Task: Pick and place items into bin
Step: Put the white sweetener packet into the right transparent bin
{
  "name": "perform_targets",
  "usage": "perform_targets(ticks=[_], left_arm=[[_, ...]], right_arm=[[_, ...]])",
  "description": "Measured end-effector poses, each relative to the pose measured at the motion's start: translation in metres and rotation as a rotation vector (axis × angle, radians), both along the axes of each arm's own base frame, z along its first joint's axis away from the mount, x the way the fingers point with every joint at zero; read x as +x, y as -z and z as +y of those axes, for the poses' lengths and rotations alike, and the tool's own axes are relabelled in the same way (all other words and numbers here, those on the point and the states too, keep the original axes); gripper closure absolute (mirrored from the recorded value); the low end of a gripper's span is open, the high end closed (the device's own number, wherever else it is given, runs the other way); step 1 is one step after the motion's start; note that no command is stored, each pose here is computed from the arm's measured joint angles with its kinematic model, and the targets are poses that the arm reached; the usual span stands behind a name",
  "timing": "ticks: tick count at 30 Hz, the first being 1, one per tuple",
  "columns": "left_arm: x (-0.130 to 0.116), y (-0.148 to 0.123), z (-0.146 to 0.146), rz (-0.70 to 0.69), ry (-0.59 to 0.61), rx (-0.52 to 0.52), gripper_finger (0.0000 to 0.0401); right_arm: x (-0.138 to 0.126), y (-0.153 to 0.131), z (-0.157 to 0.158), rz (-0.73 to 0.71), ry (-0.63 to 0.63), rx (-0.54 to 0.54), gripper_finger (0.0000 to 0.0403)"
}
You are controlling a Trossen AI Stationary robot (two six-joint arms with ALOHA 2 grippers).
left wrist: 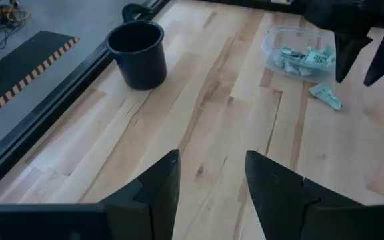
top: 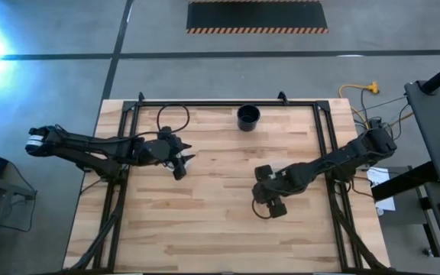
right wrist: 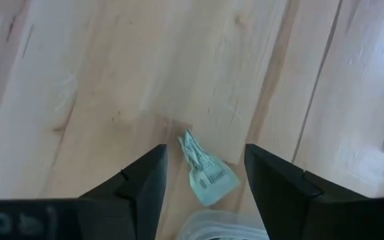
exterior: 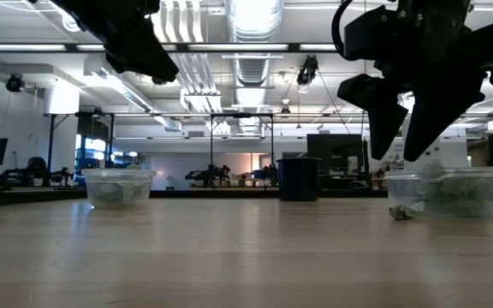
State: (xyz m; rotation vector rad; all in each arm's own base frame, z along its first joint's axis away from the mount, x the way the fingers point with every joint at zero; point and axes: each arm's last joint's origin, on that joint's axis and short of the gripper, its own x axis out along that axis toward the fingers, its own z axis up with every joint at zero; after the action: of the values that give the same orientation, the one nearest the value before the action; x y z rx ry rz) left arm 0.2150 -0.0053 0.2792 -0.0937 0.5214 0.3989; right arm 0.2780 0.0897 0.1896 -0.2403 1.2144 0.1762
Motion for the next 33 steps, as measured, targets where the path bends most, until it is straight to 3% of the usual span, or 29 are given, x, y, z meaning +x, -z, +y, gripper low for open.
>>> perform_targets(ticks=[9, 33], left_arm=[[0.0, 0.0, 0.0, -0.002, -0.003, -0.006, 0.0247], [0.0, 0.0, 0.0, -0.004, -0.01, -0.003, 0.0247]], right_arm=[[0.0, 0.002, -0.003, 0.009, -0.091, -0.031, 0.0215], [-0.007, 0.029, -0.012, -0.001, -0.092, 0.037, 0.0215]])
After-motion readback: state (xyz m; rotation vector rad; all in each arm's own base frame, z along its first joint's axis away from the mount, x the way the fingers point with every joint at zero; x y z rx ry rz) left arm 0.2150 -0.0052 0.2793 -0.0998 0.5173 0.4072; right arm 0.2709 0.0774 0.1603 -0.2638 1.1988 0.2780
